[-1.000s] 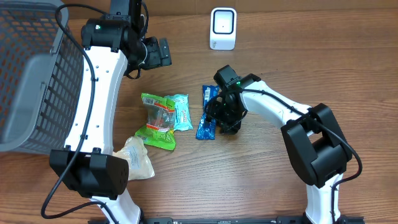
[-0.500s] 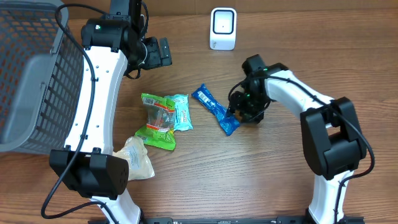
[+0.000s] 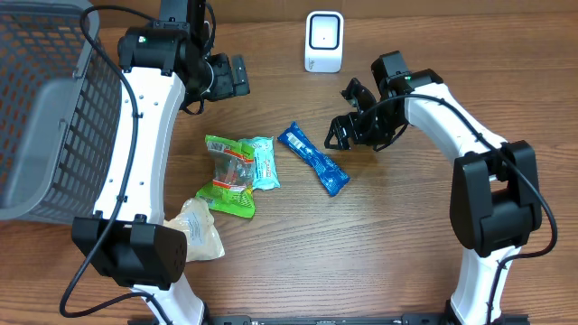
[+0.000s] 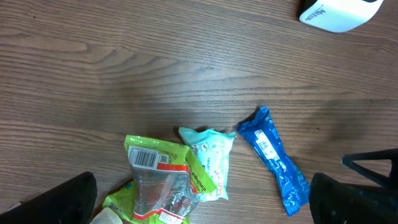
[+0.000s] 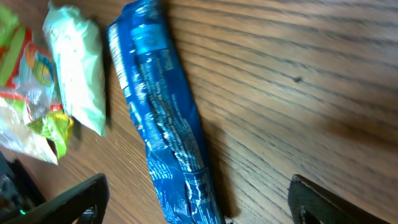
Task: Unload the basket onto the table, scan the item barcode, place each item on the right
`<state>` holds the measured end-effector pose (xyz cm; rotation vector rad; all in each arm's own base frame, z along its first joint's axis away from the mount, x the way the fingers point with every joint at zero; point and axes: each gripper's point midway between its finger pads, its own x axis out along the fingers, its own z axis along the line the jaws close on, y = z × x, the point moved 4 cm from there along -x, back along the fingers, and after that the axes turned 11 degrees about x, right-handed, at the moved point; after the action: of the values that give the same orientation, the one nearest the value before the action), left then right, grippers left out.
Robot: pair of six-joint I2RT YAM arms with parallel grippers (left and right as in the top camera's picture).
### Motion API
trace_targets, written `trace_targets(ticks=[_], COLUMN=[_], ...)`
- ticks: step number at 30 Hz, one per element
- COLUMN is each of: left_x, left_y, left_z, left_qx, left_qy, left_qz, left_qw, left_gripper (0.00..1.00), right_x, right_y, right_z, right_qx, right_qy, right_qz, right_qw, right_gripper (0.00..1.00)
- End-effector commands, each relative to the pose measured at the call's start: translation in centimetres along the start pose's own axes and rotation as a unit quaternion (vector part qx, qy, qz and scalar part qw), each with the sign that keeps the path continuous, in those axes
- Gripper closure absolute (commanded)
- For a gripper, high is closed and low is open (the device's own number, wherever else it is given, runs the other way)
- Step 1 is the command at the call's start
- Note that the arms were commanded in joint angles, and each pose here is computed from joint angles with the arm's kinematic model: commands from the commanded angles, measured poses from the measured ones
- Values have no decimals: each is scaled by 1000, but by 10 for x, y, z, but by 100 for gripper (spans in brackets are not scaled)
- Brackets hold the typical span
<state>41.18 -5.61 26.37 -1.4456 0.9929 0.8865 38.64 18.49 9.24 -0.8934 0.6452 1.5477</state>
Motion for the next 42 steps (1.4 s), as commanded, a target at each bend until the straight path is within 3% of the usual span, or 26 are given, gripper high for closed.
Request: trace_targets(ticks=[1, 11, 21, 23, 29, 32, 33, 42], left_x=[-4, -4, -4, -4, -4, -4, -4, -4], left_y=[-3, -3, -3, -3, -3, -3, -3, -3], left_z=[-2, -2, -2, -2, -2, -2, -2, -2], left_qx=[8, 8, 7, 7, 7, 7, 7, 7], left_qy=[-4, -4, -4, -4, -4, -4, -4, -4], left_qz=[-9, -9, -9, -9, -9, -9, -9, -9], left_qw=[1000, 1000, 1000, 1000, 1000, 1000, 1000, 1000], left_gripper=[0, 0, 0, 0, 0, 0, 0, 0], right_x=[11, 43, 64, 65, 65, 65, 65, 61], right_y=[8, 32, 46, 47, 50, 51, 50, 56], right_z=[17, 5, -6, -4, 1, 1, 1, 17], right_qx=[-109, -130, -131, -131, -97, -81, -81, -49], right_qy=[-12, 59, 37, 24, 6, 7, 7, -57], right_qz=[14, 46, 43, 42, 47, 49, 49, 64], right_qw=[994, 989, 990, 990, 994, 996, 996, 995], right_gripper=[7, 21, 34, 41, 85, 88, 96, 96])
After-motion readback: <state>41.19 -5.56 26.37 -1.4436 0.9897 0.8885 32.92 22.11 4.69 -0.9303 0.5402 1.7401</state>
